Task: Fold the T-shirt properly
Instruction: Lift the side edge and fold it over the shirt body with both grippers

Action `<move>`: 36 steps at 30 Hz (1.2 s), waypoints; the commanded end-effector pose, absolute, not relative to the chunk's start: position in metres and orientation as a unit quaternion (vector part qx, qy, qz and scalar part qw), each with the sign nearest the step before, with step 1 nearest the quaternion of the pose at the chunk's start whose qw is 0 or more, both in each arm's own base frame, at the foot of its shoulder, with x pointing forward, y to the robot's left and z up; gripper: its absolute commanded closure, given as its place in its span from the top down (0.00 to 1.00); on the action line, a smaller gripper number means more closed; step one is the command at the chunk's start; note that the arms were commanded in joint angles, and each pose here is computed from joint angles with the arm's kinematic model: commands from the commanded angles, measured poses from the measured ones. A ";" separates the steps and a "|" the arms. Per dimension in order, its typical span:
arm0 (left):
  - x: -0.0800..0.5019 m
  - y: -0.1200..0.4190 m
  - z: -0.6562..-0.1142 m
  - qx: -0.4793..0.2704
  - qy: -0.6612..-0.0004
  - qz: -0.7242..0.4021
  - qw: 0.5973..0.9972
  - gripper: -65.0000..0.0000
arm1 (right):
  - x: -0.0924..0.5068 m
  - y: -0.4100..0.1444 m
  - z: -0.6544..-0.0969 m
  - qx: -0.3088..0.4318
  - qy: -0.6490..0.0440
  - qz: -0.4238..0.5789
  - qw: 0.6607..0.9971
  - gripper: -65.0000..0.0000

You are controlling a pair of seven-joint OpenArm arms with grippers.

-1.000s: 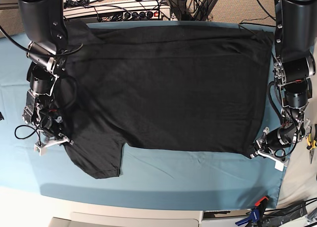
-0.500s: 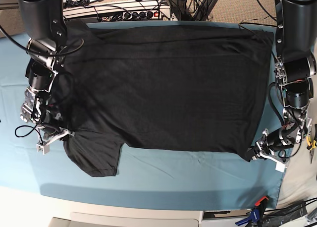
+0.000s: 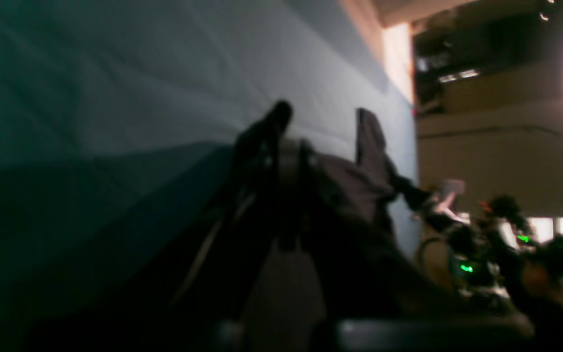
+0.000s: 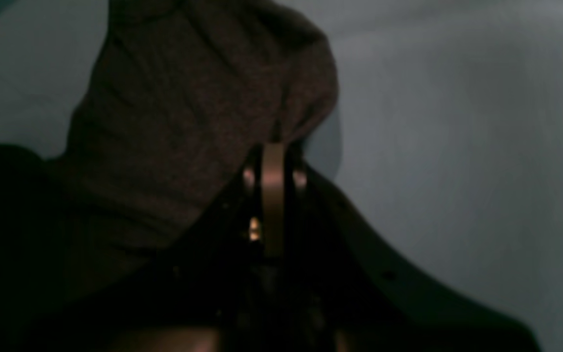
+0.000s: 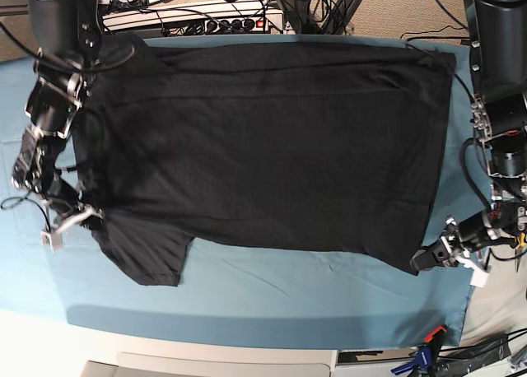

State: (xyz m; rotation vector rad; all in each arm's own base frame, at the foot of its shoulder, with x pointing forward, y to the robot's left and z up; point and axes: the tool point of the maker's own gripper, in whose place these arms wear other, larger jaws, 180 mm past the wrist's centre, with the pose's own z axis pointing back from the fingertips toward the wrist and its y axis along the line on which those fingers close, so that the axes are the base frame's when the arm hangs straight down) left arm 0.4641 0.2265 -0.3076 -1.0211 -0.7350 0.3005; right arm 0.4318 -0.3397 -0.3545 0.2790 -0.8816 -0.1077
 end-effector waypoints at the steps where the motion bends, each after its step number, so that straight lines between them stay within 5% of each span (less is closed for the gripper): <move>1: 0.476 0.240 -0.277 -0.482 -0.379 0.132 0.779 0.00 | 0.440 -0.352 -0.327 0.128 -0.459 -0.048 0.878 0.00; 11: 0.445 0.277 -0.285 -0.486 -0.374 0.152 0.775 0.00 | 0.400 -0.341 -0.333 0.119 -0.452 -0.007 0.884 0.00; 36: 0.370 0.359 -0.316 -0.404 -0.326 0.175 0.837 0.00 | 0.359 -0.358 -0.292 0.074 -0.406 0.076 0.908 0.00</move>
